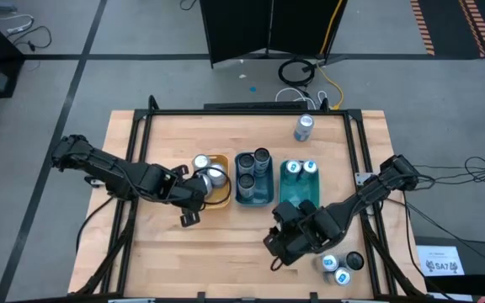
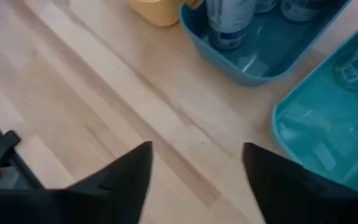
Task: Sort soda cans
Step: Put the blue-white soda can into the yellow bin
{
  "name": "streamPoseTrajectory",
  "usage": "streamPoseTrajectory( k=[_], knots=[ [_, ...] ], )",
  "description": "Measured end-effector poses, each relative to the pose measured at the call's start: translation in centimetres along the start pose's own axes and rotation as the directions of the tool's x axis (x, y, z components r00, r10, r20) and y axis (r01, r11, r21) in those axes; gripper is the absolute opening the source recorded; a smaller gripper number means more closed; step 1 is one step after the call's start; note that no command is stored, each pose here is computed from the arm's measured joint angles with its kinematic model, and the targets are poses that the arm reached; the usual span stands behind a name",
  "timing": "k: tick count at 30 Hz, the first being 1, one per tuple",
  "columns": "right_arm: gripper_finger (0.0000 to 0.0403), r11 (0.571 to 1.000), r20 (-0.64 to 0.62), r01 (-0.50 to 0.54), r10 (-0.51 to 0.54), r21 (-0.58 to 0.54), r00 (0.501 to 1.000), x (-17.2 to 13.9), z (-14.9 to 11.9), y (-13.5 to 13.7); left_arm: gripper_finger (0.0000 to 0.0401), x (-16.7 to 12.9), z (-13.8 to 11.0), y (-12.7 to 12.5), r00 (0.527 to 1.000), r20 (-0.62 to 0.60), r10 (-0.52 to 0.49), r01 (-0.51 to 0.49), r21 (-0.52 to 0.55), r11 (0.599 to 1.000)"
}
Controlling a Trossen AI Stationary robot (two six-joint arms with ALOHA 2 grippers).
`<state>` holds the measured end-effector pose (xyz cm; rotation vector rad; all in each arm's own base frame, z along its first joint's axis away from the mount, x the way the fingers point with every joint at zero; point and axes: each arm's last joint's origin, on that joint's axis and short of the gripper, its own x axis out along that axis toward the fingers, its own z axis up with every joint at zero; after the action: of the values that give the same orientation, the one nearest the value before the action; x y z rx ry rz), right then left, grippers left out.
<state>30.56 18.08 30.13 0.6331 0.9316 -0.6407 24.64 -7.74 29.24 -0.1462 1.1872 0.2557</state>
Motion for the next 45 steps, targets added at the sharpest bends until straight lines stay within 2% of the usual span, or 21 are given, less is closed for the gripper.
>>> streamPoseTrajectory(
  k=[7,9,14,18,23,26,29,32,38,40,45],
  knots=[
    [0.0366,0.999,0.003,0.043,-0.043,-0.014,0.999,0.6,1.2,-0.5,0.0153,0.0,0.0,-0.1,1.0,-0.006,-0.018,0.018,0.0,1.0],
    [0.0391,0.999,0.004,0.047,-0.047,-0.024,0.999,0.7,1.4,-0.6,0.0153,0.0,0.0,-0.1,1.0,-0.007,-0.019,0.019,0.004,1.0],
    [0.0382,0.997,0.006,0.044,-0.043,-0.061,0.999,0.8,1.6,-0.6,0.0153,0.0,0.0,-0.1,1.0,-0.007,-0.019,0.019,0.003,1.0],
    [0.0382,1.0,0.015,0.002,-0.003,0.02,1.0,0.8,1.6,-0.2,0.0153,0.0,0.0,-0.1,1.0,-0.007,-0.018,0.018,0.004,1.0],
    [0.0382,0.997,0.016,-0.024,0.023,0.07,1.0,0.8,1.7,0.1,0.0153,0.0,0.0,-0.1,1.0,-0.007,-0.018,0.018,-0.003,1.0],
    [0.0382,0.99,0.01,0.032,-0.033,0.138,0.999,1.0,2.1,-0.5,0.0153,-0.3,-0.1,0.1,1.0,0.002,-0.024,0.024,-0.038,0.999],
    [0.0382,0.972,0.004,0.145,-0.149,0.186,0.989,1.1,2.5,-1.8,0.0153,-1.3,-0.3,0.5,0.998,0.036,-0.045,0.047,-0.067,0.997],
    [0.0381,0.951,-0.009,0.231,-0.234,0.206,0.972,0.7,3.2,-3.1,0.0153,-2.6,-0.4,1.0,0.992,0.095,-0.077,0.086,-0.095,0.992],
    [0.0381,0.917,-0.024,0.344,-0.347,0.202,0.938,-0.5,5.3,-5.8,0.0153,-5.2,-1.4,3.2,0.982,0.188,-0.026,0.068,-0.218,0.974],
    [0.0381,0.908,-0.017,0.363,-0.368,0.209,0.93,-1.2,6.3,-6.8,0.0153,-5.7,-1.7,4.0,0.98,0.198,-0.008,0.06,-0.255,0.965],
    [0.0381,0.92,0.065,0.331,-0.351,0.21,0.934,-3.4,9.5,-9.7,0.0153,-6.4,-2.3,5.5,0.98,0.187,0.06,0.008,-0.344,0.939]
  ],
)
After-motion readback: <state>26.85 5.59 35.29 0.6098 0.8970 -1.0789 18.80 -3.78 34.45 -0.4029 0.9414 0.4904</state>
